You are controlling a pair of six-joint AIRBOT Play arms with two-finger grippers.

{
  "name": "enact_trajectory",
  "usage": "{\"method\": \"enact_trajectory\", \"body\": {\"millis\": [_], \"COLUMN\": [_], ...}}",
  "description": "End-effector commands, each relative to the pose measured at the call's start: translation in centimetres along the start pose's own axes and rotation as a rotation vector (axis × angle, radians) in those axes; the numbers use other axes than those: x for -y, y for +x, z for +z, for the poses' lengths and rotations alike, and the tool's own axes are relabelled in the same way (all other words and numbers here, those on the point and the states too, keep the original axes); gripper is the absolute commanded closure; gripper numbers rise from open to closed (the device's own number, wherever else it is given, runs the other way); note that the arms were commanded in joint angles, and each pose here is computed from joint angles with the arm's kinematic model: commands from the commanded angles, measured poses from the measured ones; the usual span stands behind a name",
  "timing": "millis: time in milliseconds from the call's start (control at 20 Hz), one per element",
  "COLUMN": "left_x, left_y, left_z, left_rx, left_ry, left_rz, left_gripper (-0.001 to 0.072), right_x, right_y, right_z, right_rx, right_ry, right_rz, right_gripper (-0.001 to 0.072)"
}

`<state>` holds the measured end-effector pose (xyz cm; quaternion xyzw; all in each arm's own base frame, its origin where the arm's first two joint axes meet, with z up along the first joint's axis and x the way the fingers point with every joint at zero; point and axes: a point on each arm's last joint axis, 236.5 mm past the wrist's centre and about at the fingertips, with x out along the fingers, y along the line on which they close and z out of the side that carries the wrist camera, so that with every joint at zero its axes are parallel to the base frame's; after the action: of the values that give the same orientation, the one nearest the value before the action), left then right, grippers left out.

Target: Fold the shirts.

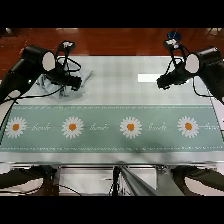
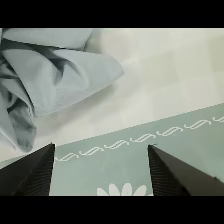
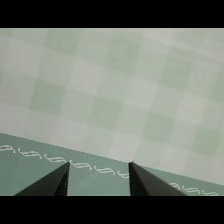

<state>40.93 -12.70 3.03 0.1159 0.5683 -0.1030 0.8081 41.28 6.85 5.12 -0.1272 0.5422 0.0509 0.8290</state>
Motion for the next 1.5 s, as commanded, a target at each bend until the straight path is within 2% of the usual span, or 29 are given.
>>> {"method": "enact_trajectory", "body": {"millis": [0, 800, 1150, 1250, 1350, 1450], "left_x": [0.0, 0.0, 0.3, -0.8, -4.0, -7.4], "left_y": [0.0, 0.0, 0.6, 0.0, -1.4, -2.6], "left_z": [0.0, 0.0, 2.9, 5.8, 8.9, 11.1], "left_rx": [0.001, 0.001, 0.113, 0.234, 0.362, 0.465], "left_ry": [0.000, 0.000, 0.000, 0.033, 0.097, 0.061], "left_rz": [0.000, 0.000, -0.009, 0.029, 0.136, 0.186], "left_gripper": [0.0031, 0.0031, 0.0032, 0.0032, 0.0030, 0.0018], "right_x": [0.0, 0.0, 0.3, 1.5, 2.4, 3.0], "right_y": [0.0, 0.0, -0.3, -0.5, -0.5, -0.5], "right_z": [0.0, 0.0, 3.3, 4.3, 4.4, 4.2], "right_rx": [0.000, 0.002, 0.141, 0.182, 0.184, 0.174], "right_ry": [0.001, 0.002, -0.013, -0.042, -0.062, -0.071], "right_rz": [0.000, 0.001, -0.016, -0.068, -0.108, -0.130], "right_gripper": [0.0261, 0.0261, 0.0261, 0.0261, 0.0261, 0.0261]}}
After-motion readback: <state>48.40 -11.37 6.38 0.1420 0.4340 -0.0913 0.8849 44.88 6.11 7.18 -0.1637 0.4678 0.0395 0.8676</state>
